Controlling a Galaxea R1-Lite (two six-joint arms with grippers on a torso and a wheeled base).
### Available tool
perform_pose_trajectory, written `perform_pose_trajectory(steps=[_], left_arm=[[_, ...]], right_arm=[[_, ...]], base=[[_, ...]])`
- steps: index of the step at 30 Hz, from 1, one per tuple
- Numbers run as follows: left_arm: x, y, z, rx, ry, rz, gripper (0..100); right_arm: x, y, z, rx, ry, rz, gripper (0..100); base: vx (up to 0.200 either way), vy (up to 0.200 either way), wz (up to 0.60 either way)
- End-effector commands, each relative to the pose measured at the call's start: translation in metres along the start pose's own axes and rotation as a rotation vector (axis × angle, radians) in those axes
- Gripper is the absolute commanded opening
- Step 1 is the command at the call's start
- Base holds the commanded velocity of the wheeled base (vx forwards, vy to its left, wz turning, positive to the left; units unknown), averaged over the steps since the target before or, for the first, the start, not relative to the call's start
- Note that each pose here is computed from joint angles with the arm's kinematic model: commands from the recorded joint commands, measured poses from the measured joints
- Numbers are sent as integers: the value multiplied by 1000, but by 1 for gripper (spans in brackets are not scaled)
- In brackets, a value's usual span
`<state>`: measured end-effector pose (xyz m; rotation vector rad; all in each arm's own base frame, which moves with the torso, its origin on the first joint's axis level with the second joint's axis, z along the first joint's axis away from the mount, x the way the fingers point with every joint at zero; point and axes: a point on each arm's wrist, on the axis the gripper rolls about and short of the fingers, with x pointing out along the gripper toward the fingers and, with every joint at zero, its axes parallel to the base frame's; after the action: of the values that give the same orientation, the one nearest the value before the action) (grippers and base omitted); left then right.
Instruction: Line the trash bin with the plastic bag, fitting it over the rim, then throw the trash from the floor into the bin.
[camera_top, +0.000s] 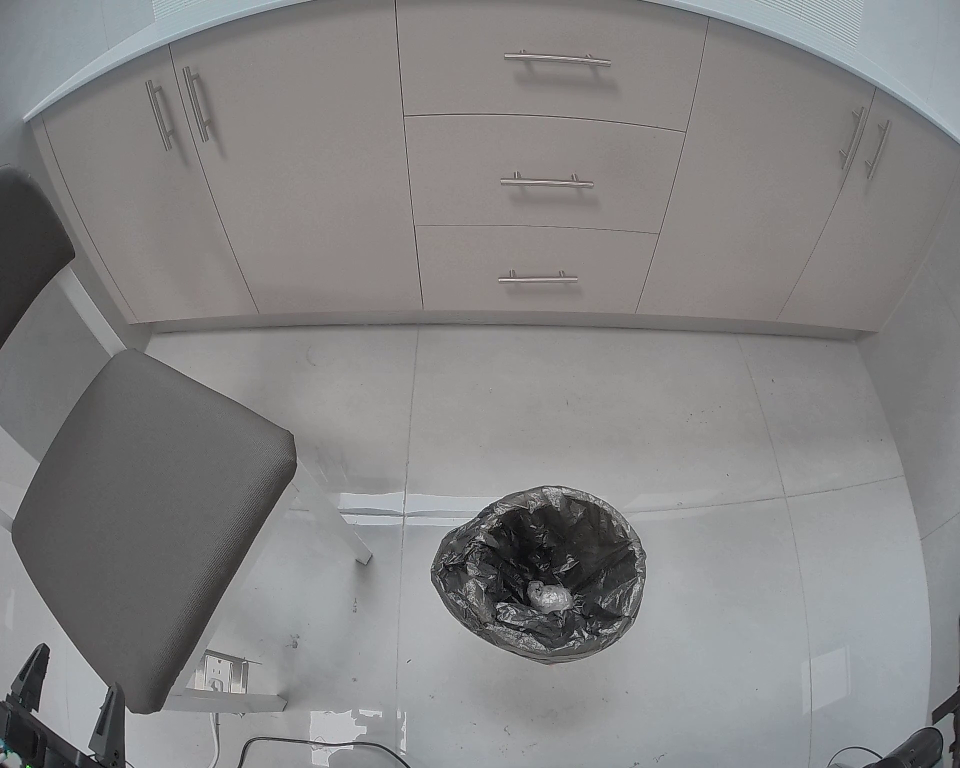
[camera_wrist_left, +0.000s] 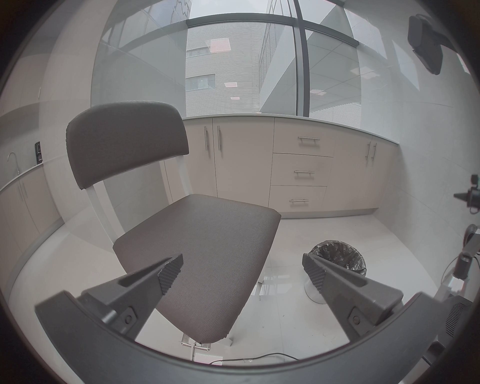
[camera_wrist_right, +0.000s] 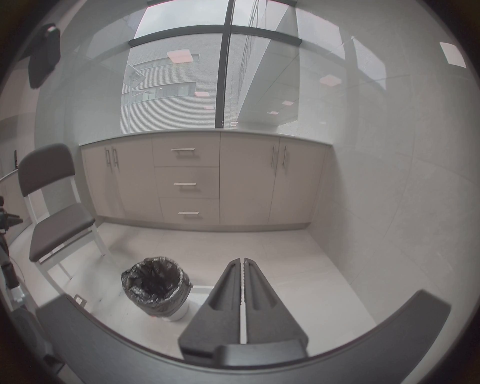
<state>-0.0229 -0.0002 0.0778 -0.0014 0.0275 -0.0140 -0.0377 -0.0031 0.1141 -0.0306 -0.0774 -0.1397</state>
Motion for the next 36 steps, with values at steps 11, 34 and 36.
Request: perform_pose_trajectory(steps=[11,34,36], left_arm=[[0,0,-3,-2,-6,0,100],[0,0,-3,0,-4,0,100],[0,0,-3,0,-4,0,100]], right_arm=[[11,6,-39,37,86,133,0],[11,6,-39,30,82,134,0],[11,6,-39,32,82,134,0]], base=[[0,0,0],[0,0,0],[0,0,0]])
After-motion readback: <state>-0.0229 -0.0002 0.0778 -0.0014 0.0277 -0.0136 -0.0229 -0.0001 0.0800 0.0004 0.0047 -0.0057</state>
